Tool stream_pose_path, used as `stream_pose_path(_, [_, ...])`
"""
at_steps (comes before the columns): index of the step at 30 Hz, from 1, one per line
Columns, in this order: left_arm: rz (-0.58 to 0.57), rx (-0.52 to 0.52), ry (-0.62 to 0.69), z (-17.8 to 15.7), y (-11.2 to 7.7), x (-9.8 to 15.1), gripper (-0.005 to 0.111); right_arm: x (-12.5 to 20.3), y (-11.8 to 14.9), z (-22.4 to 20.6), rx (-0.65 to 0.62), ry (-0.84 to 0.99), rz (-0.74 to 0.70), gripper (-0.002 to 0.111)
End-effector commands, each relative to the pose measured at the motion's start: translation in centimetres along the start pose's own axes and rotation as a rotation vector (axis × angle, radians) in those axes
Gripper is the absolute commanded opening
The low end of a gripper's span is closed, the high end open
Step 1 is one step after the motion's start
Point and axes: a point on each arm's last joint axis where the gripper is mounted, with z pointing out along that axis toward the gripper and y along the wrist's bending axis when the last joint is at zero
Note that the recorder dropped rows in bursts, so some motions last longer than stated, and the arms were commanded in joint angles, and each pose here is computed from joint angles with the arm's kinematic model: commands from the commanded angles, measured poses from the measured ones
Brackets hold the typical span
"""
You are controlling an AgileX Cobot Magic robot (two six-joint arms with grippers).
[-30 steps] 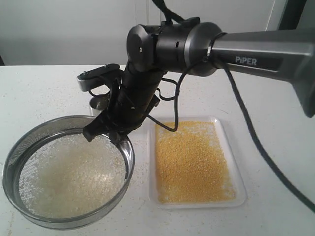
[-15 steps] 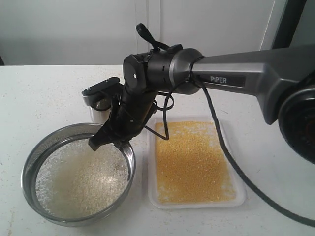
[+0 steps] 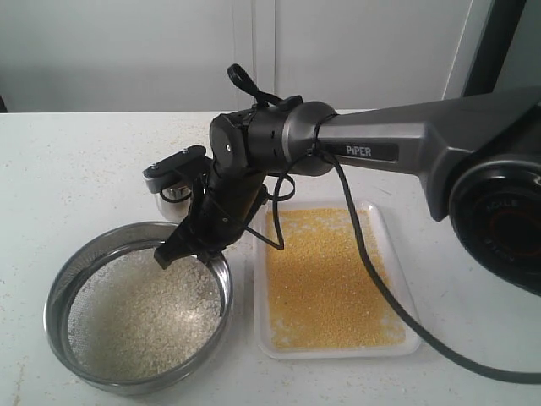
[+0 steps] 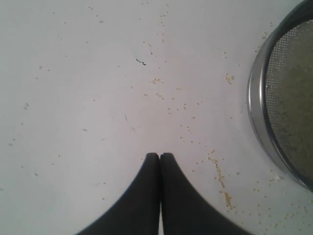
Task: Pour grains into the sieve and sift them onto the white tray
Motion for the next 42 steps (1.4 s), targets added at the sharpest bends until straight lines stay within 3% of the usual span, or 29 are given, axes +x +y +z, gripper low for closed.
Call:
stream_pose_path(1, [-0.008, 0.004, 0.008, 0.0, 0.0, 0.3, 0.000, -0.6, -0.1, -0.2, 0.009, -0.047, -0.001, 0.004])
stream_pose_path(9, [-0.008, 0.004, 0.008, 0.0, 0.0, 0.3, 0.000, -0.6, 0.0, -0.4, 0.004, -0.041, 0.004, 0.041])
stream_pose_path(18, [-0.008, 0.004, 0.008, 0.0, 0.0, 0.3, 0.000, -1.6, 0.4, -4.2, 0.005, -0.115, -0.001, 0.044])
stream_pose_path(22, [-0.008, 0.004, 0.008, 0.0, 0.0, 0.3, 0.000, -1.8, 0.7, -5.9, 0.000, -0.133, 0.038, 0.034])
stream_pose_path(27, [-0.008, 0.004, 0.008, 0.0, 0.0, 0.3, 0.000, -1.5, 0.9, -8.9, 0.015, -0.124, 0.012, 0.000])
stream_pose_path(39, [-0.008, 0.004, 0.008, 0.0, 0.0, 0.3, 0.000, 0.3, 0.4, -12.7, 0.132, -0.055, -0.080, 0.000])
stream_pose_path(42, [-0.008, 0.004, 0.008, 0.0, 0.0, 0.3, 0.000, 1.7, -0.9, -13.2, 0.152, -0.054, -0.056, 0.000])
